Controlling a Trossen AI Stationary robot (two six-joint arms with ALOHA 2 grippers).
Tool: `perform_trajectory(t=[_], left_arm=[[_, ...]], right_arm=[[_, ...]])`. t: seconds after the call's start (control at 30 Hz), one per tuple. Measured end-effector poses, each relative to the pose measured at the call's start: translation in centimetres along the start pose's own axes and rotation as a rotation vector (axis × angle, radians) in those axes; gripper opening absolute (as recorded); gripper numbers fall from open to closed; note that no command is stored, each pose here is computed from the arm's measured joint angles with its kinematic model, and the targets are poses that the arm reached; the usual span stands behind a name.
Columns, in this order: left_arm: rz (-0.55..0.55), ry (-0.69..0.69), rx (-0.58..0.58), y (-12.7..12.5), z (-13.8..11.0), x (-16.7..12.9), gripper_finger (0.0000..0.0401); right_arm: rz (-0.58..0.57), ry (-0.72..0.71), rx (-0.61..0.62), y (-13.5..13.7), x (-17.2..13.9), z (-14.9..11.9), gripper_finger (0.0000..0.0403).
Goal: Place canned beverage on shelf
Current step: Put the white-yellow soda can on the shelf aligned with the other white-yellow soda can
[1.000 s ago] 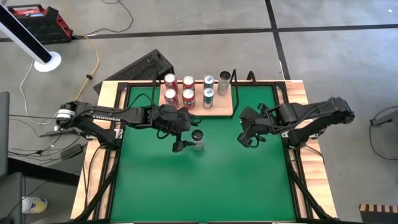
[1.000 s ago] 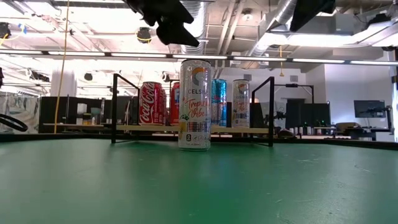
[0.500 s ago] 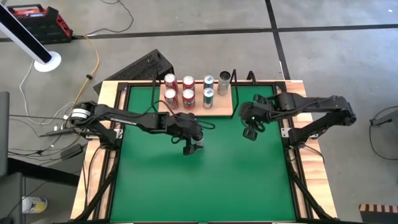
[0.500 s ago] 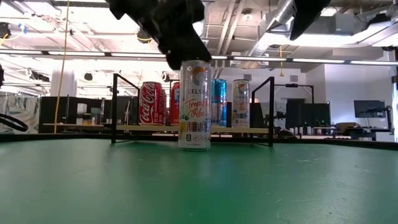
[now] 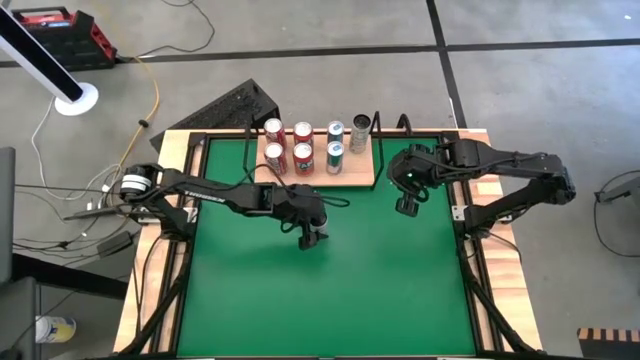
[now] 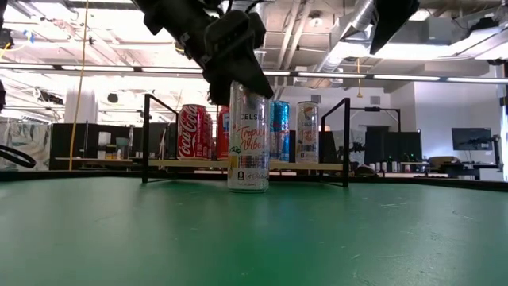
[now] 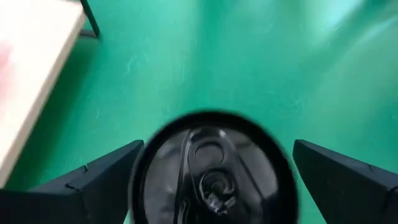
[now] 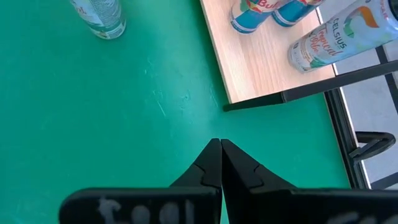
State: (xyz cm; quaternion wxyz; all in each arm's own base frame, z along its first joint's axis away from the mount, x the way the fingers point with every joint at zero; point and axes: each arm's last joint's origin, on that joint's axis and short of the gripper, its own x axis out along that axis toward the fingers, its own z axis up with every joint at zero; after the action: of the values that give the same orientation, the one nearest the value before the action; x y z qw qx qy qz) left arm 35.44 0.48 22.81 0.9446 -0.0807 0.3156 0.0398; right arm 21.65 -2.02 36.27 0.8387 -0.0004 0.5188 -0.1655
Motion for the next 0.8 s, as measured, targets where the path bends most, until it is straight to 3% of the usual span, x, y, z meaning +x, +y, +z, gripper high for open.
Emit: perform_trajectory(t=[0.27,0.67,0.8], left_arm=[[0.032,-0.016,0.001,0.0,0.7,-2.2,0.0393],[0.051,0.002,0.057,0.1,0.6,-2.4,0.0392],[0.041,0.006,0.099,0.0,0.6,-2.4,0.0369]], right_arm=[[-0.003,-0.015,0.012,-0.2,0.1,0.2,0.0024],[0.000,-0.039,0.055,-0.2,0.0,0.4,0.0024],[-0.001,-0.039,0.073,-0.2,0.0,0.4,0.0024]])
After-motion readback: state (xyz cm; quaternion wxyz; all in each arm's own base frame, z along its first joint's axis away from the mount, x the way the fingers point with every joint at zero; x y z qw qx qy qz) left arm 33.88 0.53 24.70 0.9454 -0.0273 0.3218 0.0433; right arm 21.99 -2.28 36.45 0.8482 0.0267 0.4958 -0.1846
